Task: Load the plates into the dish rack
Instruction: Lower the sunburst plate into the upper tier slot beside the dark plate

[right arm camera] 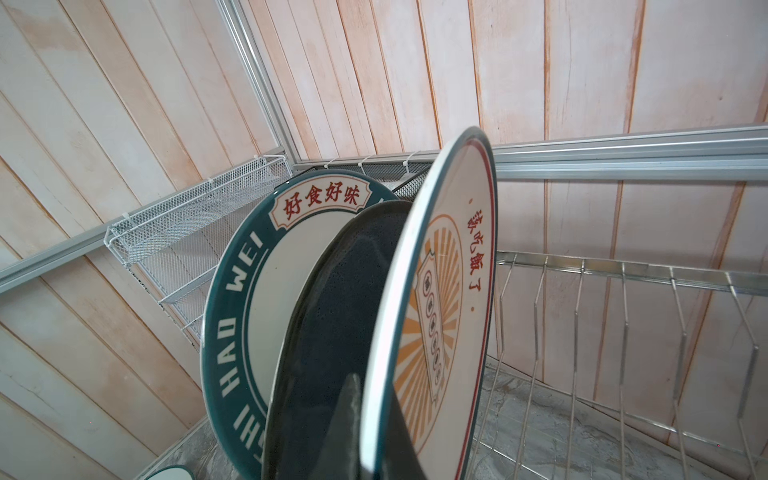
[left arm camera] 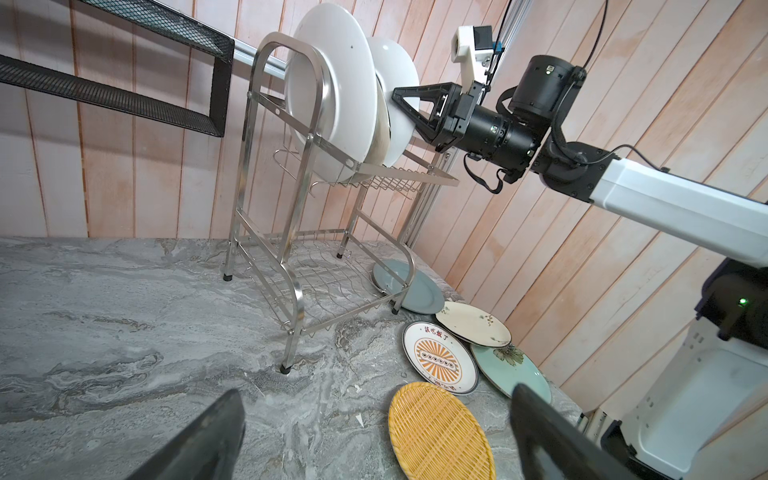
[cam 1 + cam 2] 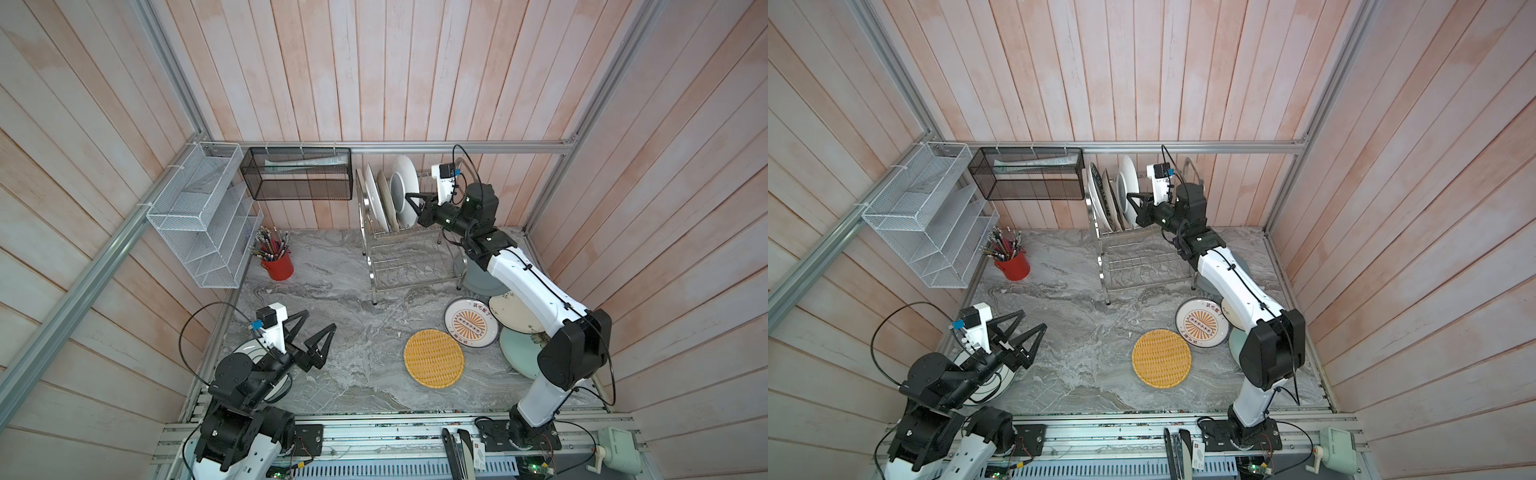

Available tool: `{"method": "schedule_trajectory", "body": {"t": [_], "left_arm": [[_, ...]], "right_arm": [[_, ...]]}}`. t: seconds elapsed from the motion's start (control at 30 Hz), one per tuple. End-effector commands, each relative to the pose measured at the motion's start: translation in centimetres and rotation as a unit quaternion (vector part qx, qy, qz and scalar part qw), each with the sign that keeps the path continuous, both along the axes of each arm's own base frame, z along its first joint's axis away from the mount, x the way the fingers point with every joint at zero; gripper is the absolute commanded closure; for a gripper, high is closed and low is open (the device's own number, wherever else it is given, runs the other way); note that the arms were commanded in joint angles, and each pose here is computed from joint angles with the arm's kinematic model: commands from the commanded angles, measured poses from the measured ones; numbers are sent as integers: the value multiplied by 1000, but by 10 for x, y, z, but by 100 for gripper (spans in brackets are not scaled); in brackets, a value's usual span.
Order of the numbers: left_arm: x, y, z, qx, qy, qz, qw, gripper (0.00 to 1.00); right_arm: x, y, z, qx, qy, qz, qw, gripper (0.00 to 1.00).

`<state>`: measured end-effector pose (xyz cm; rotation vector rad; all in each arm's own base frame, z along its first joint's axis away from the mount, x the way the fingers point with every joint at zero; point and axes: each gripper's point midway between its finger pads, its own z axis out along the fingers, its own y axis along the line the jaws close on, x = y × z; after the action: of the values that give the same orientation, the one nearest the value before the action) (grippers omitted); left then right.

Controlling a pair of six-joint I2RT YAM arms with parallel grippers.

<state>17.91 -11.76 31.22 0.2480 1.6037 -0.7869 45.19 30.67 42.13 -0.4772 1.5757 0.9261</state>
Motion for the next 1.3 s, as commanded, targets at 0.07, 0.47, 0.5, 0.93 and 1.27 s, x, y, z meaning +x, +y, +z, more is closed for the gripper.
{"method": "schedule_trajectory", "body": {"t": [0.07,0.47,0.5,0.93,1.27], "left_arm": [[-3,-2,-1,5,-11,-8,1000,0],[-8,-2,2,4,-21,-11,1000,0],[-9,-3,2,4,-21,-12,1000,0],[-13,-2,5,2,-28,-12,1000,0],[-12,-3,4,3,-26,-12,1000,0]], "right_arm": [[5,11,-19,-22,22,-24,999,100],[7,24,-17,-31,32,-35,998,100],[8,24,-14,-31,32,-38,998,100],[11,33,-22,-52,41,-47,997,100],[11,24,-45,-86,42,-73,993,100]]}}
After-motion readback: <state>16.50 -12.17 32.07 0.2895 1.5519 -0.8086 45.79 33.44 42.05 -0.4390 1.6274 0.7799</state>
